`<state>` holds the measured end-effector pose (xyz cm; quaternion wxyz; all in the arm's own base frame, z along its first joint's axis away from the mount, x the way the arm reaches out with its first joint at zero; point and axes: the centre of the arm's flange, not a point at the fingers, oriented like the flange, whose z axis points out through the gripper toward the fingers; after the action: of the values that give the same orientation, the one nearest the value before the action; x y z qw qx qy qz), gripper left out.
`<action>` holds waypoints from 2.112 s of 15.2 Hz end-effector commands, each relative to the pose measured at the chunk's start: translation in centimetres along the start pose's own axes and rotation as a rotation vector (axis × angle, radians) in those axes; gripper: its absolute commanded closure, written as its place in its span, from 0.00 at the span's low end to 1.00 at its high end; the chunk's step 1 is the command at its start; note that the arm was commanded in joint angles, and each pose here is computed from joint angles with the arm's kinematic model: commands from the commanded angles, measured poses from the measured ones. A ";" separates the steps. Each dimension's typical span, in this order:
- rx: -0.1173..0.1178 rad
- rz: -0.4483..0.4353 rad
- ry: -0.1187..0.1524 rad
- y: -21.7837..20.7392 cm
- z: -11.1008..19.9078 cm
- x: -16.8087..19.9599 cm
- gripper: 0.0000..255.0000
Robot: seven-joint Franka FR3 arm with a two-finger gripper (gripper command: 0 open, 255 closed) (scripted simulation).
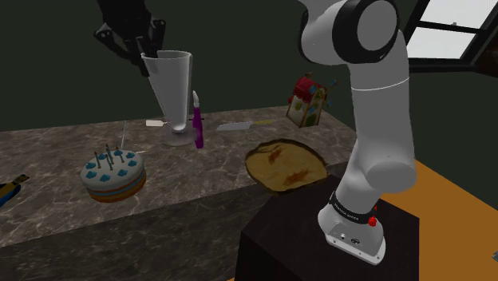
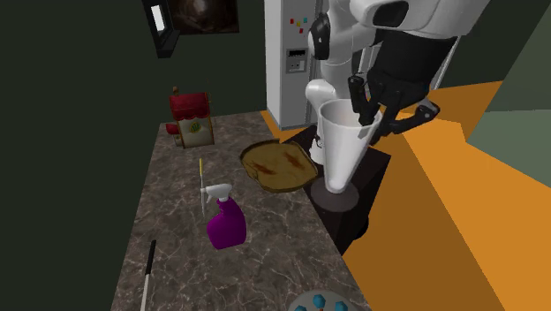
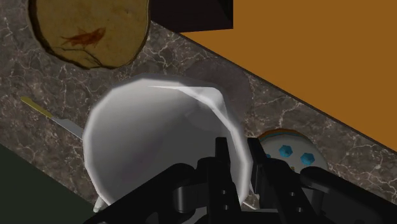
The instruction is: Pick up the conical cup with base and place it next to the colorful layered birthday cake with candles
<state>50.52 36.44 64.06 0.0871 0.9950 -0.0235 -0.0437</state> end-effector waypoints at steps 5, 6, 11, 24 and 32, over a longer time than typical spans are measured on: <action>-0.002 0.005 -0.001 -2.2 2.4 1.3 1.00; -0.002 0.005 -0.001 -2.3 2.9 1.3 1.00; -0.002 0.005 -0.001 -2.8 5.5 1.5 1.00; -0.002 0.005 -0.001 -4.0 12.2 2.1 1.00; -0.002 0.005 -0.001 -4.7 16.4 2.5 1.00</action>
<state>51.66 38.17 47.59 0.0884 0.9947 -0.0260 -0.0446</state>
